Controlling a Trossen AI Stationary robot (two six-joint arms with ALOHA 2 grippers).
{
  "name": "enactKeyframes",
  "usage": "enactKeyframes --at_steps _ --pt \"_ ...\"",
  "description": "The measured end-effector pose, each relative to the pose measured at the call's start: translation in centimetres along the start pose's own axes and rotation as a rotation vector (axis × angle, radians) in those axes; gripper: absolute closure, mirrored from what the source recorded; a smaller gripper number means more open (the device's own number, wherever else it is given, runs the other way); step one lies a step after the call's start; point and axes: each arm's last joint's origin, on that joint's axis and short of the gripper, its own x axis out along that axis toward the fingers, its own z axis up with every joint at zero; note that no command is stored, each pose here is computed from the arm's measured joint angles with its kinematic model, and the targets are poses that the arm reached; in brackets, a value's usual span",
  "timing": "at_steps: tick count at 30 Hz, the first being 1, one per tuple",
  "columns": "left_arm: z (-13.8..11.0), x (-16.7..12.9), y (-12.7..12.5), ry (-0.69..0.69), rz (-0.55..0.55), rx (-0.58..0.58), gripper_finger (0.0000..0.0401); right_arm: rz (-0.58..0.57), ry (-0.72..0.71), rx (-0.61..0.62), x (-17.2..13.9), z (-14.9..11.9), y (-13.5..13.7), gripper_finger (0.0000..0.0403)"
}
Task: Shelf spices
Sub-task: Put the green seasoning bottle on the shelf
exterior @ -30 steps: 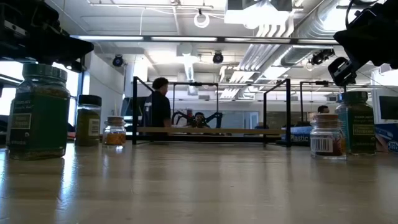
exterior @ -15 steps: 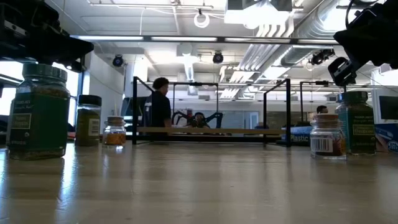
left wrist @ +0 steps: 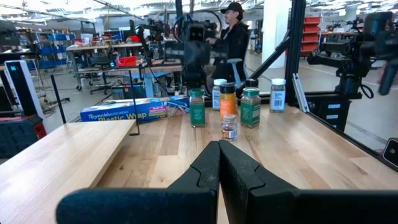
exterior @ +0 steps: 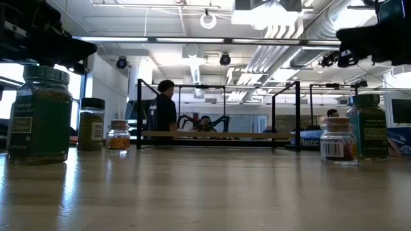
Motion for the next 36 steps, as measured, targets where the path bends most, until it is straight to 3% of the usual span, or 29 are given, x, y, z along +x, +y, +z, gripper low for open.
enactKeyframes --at_steps 8,10,12,17,26,32,36 --pt "0.0 0.0 0.0 0.0 0.0 0.01 0.04 -0.215 -0.622 0.53 -1.6 5.0 -1.1 0.0398" --pt "0.0 0.0 0.0 0.0 0.001 0.024 0.04 -0.22 -0.682 0.538 -1.9 5.7 -1.1 0.0398" --pt "0.0 0.0 0.0 0.0 0.001 0.025 0.04 -0.139 -0.652 0.478 -1.8 6.6 -0.9 0.0398" --pt "0.0 0.0 0.0 -0.002 0.011 0.026 0.04 -0.065 -0.421 0.419 1.6 8.1 -0.6 0.0398" --pt "0.2 0.0 0.4 -0.014 0.143 0.024 0.04 -0.207 0.088 0.336 10.7 9.9 -1.4 0.0398" --pt "0.2 0.0 0.5 -0.015 0.17 0.023 0.04 -0.23 0.656 0.351 13.6 12.3 -2.2 0.0398" --pt "0.2 0.0 0.5 -0.012 0.174 0.023 0.04 -0.22 0.945 0.369 14.6 14.8 -2.5 0.0398"
